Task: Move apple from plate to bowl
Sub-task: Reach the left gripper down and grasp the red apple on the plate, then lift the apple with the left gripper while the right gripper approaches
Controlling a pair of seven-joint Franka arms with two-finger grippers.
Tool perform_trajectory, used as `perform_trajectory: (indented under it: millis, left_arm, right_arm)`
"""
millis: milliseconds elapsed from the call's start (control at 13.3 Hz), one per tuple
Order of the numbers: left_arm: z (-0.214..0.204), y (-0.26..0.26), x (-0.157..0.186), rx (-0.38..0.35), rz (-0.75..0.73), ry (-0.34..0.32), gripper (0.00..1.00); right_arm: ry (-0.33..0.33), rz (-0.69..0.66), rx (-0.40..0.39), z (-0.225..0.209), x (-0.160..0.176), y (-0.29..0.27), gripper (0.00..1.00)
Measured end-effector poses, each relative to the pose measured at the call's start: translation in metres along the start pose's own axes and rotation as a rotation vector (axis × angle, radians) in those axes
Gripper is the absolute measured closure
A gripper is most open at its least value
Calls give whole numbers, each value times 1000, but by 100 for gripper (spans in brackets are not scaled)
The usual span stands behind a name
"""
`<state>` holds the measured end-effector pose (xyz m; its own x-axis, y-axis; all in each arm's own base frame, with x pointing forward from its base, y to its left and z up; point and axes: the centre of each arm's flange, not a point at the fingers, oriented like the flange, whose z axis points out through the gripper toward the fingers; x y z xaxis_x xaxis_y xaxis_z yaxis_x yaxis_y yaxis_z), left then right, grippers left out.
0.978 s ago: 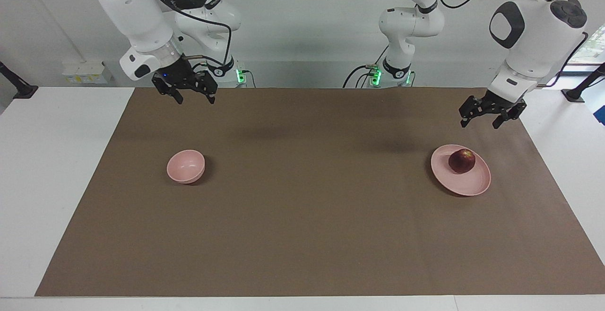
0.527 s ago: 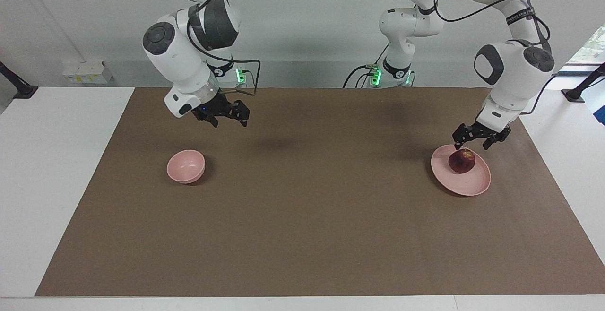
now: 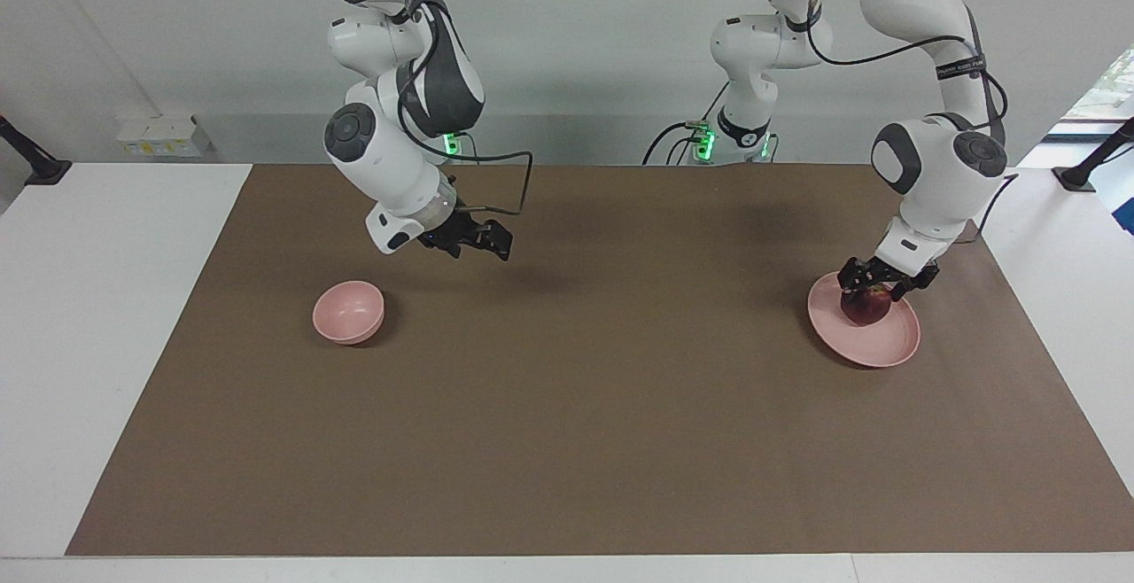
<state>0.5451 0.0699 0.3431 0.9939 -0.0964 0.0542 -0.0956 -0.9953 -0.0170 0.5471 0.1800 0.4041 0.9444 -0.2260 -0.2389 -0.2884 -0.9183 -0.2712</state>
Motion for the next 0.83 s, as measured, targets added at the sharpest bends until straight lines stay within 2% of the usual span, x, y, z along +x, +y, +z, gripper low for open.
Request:
perform_trajectory:
  millis: [75,226,452,602,677,753,828]
  left_arm:
    - [-2,-5,-1,2,14,6,30]
    - [-2,-10,-2,3,27,7,34]
    - [-3,-4,0,2,43,12,34]
    - [-19,9,4,0,67,32,34]
    - [-33,19,6,-8,83,31,34]
    - [-50,29,6,-24,94,21,35]
    - [-69,39,7,-62,92,3,35]
  right_arm:
    - [1,7,-1,5,-3,-4,0]
    - [-8,21,-3,10,-5,-4,0]
    - [-26,51,29,26,-6,-5,0]
    - [-45,93,76,28,-9,-11,0]
    - [-58,120,117,25,-9,-13,6]
    - [-69,153,149,20,-7,-14,6]
    - [-89,192,175,12,-5,-13,14]
